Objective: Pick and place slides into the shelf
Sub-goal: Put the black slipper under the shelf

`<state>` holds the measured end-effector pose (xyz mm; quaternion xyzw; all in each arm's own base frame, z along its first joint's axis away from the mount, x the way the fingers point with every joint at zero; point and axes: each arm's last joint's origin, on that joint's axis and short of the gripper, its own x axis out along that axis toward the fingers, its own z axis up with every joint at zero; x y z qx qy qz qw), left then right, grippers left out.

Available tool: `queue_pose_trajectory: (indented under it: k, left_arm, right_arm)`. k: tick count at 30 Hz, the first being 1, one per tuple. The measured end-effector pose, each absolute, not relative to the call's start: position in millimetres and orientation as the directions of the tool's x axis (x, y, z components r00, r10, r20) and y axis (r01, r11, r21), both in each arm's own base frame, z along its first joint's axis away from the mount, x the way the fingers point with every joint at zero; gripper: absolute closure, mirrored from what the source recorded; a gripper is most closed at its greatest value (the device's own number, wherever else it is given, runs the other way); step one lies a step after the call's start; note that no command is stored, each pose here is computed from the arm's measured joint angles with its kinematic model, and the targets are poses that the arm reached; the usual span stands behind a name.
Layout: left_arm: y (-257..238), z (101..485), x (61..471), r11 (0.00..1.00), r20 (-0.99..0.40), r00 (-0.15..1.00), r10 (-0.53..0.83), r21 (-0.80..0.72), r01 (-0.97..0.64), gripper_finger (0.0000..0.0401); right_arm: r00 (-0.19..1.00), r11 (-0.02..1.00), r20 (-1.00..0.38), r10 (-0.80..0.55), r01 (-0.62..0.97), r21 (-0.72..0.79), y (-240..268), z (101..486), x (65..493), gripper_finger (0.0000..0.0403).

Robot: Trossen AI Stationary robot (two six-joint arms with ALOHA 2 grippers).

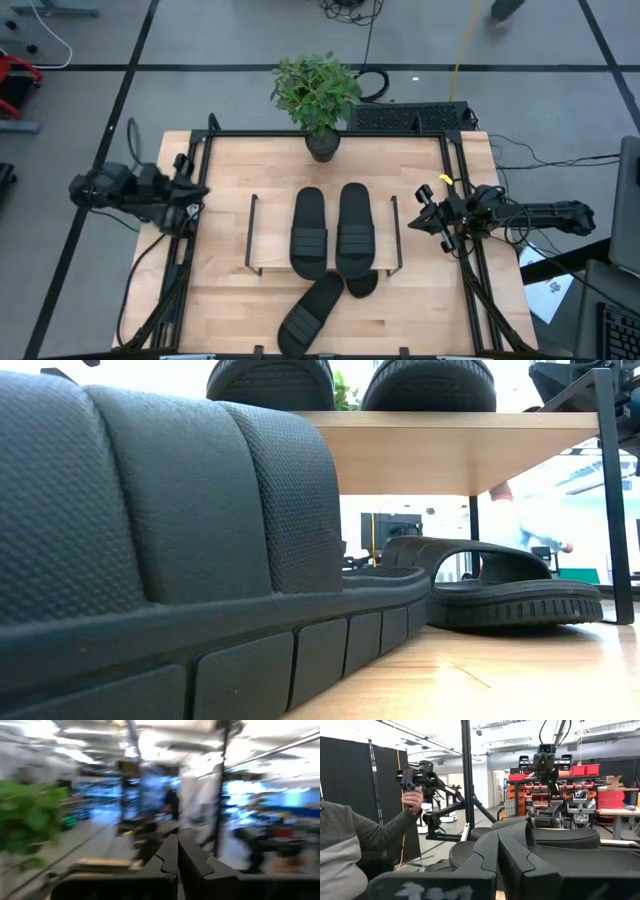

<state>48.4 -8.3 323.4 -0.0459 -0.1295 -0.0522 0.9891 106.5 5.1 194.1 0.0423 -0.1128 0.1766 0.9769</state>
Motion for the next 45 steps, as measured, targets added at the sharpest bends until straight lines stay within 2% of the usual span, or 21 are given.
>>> queue_pose_trajectory:
  k: [4,7,14,22,24,27,30,36,39,41,45]
  left_arm:
    - [-10.1,314.1,72.6,0.998,0.103,0.993,0.065,-0.005,-0.065,0.0396]
    - [-14.1,309.4,91.3,0.994,0.027,0.994,0.104,0.041,-0.105,0.0396]
    - [-22.2,311.7,116.8,0.995,0.038,0.997,0.066,-0.08,-0.063,0.0396]
    - [-26.8,314.2,126.4,0.999,0.067,0.998,-0.003,0.036,0.001,0.0396]
    - [-28.7,317.4,128.7,0.995,0.102,0.995,-0.023,0.098,0.013,0.0396]
    - [-38.1,324.8,128.6,0.96,0.182,0.97,-0.163,0.256,0.113,0.0396]
    - [-48.6,333.5,129.1,0.93,0.244,0.945,-0.219,0.345,0.126,0.0396]
    - [-77.5,349.1,137.3,0.867,0.188,0.942,-0.279,0.47,0.163,0.0394]
    - [-100.7,349.1,141.4,0.785,0.142,0.934,-0.327,0.591,0.185,0.0386]
    - [-115.5,348.3,139.6,0.722,0.119,0.948,-0.295,0.678,0.139,0.0379]
    - [-131.7,363.4,122.6,0.686,0.173,0.982,-0.076,0.724,-0.074,0.0375]
  right_arm:
    - [0.913,0.933,0.232,0.335,-0.356,0.053,5.1,193.8,106.6,0.0403]
    - [0.913,0.932,0.23,0.336,-0.357,0.056,5.1,193.6,106.7,0.0403]
    - [0.914,0.931,0.23,0.336,-0.359,0.065,5.1,193.5,106.7,0.0403]
    - [0.914,0.93,0.229,0.336,-0.36,0.071,5.1,193.2,106.7,0.0403]
    - [0.914,0.93,0.229,0.336,-0.36,0.071,5.1,193.2,106.7,0.0403]
    - [0.914,0.93,0.229,0.336,-0.36,0.071,5.1,193.2,106.7,0.0403]
    - [0.914,0.93,0.229,0.336,-0.36,0.071,5.1,193.2,106.7,0.0403]
    - [0.916,0.93,0.218,0.336,-0.359,0.079,5.1,192.1,107.0,0.0403]
    - [0.921,0.93,0.198,0.335,-0.357,0.086,5.1,190.0,107.5,0.0403]
    - [0.924,0.93,0.187,0.334,-0.355,0.091,5.1,188.9,107.7,0.0403]
    - [0.924,0.93,0.188,0.334,-0.355,0.09,5.1,189.0,107.7,0.0403]
